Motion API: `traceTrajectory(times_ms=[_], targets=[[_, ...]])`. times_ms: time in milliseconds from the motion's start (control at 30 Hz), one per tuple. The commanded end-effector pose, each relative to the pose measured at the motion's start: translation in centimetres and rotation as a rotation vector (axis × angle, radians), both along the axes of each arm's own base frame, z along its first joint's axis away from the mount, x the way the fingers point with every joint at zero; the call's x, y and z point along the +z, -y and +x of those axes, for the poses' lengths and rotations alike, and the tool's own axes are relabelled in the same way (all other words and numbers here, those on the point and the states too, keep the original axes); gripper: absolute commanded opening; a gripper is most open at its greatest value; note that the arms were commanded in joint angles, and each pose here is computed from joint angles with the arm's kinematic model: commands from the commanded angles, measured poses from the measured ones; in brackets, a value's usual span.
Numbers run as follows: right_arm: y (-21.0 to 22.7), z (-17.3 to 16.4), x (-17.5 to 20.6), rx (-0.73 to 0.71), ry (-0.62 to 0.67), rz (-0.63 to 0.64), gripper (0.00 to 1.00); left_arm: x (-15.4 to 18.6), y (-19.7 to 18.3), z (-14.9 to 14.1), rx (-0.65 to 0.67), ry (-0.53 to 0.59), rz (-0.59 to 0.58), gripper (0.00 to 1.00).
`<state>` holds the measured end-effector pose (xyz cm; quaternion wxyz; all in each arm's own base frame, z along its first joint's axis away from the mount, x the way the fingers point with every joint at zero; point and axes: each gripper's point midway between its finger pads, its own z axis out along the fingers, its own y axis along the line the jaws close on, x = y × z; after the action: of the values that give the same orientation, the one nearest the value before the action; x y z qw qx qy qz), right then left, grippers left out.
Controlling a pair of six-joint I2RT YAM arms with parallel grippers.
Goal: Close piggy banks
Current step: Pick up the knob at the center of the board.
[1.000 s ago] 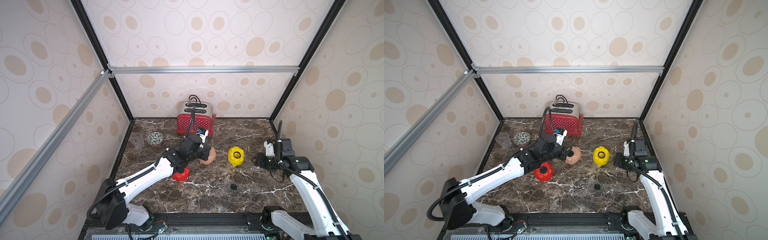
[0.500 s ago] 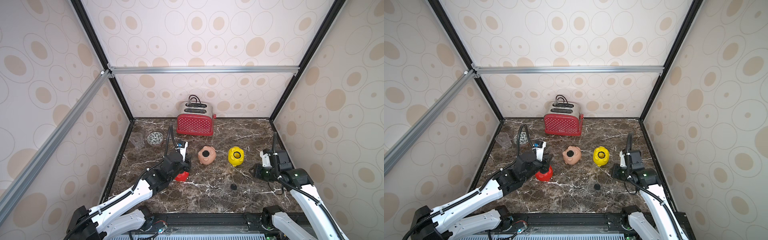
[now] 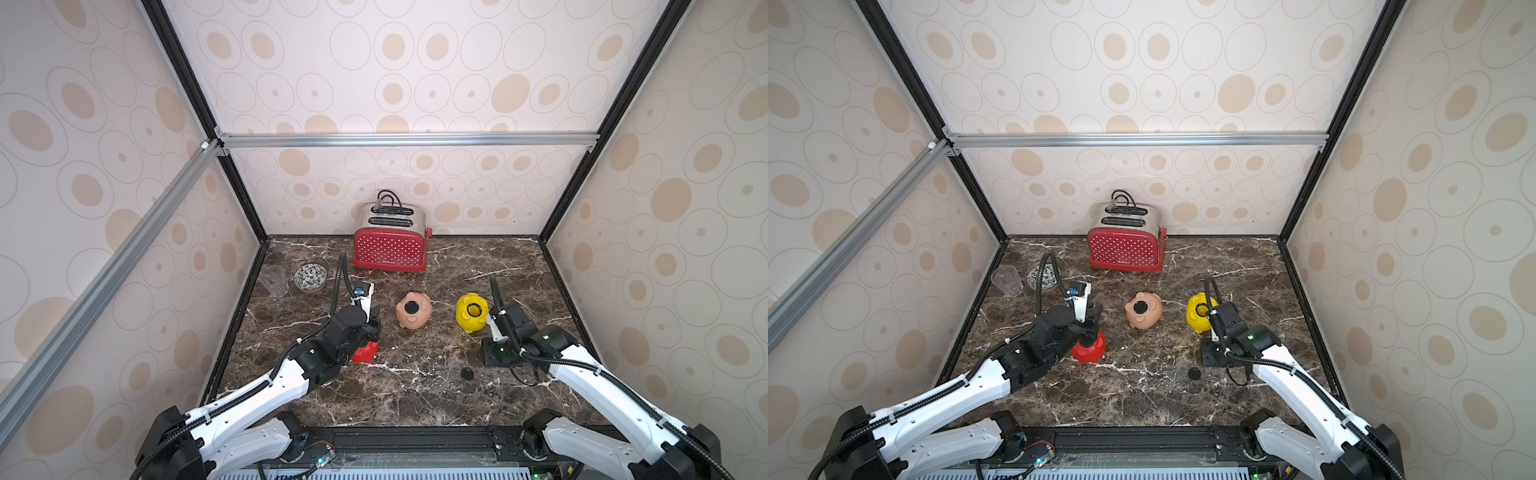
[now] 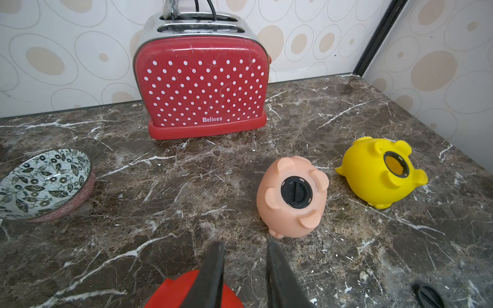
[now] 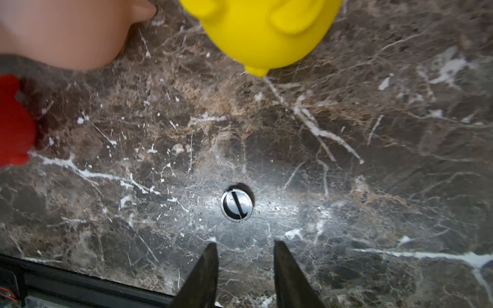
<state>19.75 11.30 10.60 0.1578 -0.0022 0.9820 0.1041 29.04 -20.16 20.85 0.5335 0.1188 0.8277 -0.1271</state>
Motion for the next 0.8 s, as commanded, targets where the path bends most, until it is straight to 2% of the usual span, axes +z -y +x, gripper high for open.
traceTrajectory(times_ms=[0,67,333,500,767], targets=[[-0.7,-0.1,-1.0,0.053,-0.006,-0.035,0.36,1.8,0.3,0.5,-0.002,0.031,-0.022,0.28],[-1.6,-0.7,-2.0,0.092,-0.038,-0.026,0.36,1.9,0.3,0.3,-0.009,0.029,-0.034,0.28],[-2.6,-2.3,-5.0,0.171,-0.171,-0.131,0.32,4.3,-0.2,-0.6,-0.035,0.076,-0.055,0.29],[-1.7,-2.4,-6.2,0.148,-0.211,-0.238,0.31,4.5,-0.5,-0.9,-0.034,0.082,-0.052,0.29],[-2.5,-2.3,-7.0,0.188,-0.238,-0.234,0.26,5.7,-1.1,-1.2,-0.034,0.118,-0.04,0.29]])
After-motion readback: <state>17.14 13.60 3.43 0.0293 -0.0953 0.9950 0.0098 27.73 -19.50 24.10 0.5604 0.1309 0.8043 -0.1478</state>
